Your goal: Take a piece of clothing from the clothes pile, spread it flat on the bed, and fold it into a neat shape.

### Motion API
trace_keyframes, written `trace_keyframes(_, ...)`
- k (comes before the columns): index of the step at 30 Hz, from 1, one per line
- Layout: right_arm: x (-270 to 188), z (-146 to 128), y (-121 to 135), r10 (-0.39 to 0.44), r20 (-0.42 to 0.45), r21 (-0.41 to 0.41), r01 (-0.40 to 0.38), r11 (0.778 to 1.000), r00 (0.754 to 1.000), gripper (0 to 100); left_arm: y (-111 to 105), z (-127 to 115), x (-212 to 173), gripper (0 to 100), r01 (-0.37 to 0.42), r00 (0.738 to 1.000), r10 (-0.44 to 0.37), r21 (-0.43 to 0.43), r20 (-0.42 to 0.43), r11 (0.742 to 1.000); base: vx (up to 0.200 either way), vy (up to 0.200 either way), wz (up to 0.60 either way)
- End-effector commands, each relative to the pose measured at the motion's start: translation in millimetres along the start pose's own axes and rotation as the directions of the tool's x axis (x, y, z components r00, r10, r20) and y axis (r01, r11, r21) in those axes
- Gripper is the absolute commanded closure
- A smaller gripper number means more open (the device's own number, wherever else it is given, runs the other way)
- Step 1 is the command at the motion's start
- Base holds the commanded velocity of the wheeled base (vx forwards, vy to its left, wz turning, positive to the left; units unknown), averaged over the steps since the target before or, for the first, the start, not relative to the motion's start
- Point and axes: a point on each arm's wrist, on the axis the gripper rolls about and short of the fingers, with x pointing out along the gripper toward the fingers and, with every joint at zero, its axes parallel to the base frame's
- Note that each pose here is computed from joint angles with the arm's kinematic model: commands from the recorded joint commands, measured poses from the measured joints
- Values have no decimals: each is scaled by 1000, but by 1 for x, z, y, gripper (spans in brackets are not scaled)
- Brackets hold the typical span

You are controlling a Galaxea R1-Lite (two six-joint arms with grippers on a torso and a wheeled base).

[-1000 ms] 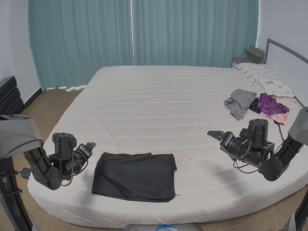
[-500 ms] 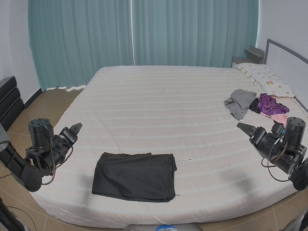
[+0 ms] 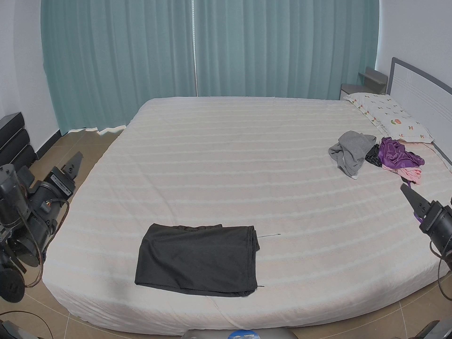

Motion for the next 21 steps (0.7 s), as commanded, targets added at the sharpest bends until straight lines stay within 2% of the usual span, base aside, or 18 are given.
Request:
trace_keyframes(1,-53,0,-5,57,87,-69,-51,996,995,0,2,22,-53,0,34,992,-41,51,123,998,0,0,0)
trace_keyframes(4,-70,-4,-6,92,73,-92,-85,992,993,0,9,24,-68,0,-3,989,-10,88,147,996,0,0,0)
trace_keyframes(6,-89,-15,-10,94,29,-137,-89,987,995,0,15,31,-87,0,-1,983,-17,98,185,995,0,0,0)
trace_keyframes(10,-116,-29,-17,104,2,-236,-100,966,995,0,26,38,-112,0,-39,976,11,125,218,991,0,0,0)
trace_keyframes(14,-141,-39,-22,98,10,-375,-87,923,995,0,45,44,-145,0,-83,965,33,181,260,980,0,0,0)
trace_keyframes(16,-146,-41,-23,98,18,-400,-83,913,995,0,49,45,-153,0,-95,959,38,192,281,977,0,0,0)
trace_keyframes(17,-154,-43,-24,102,39,-434,-75,898,994,0,56,48,-167,0,-129,940,53,210,336,969,0,0,0)
trace_keyframes(18,-154,-42,-24,98,44,-445,-68,893,994,0,59,49,-173,0,-151,929,62,218,366,964,0,0,0)
trace_keyframes(21,-155,-39,-23,73,81,-452,-29,892,994,0,64,52,-190,0,-214,885,89,229,457,950,0,0,0)
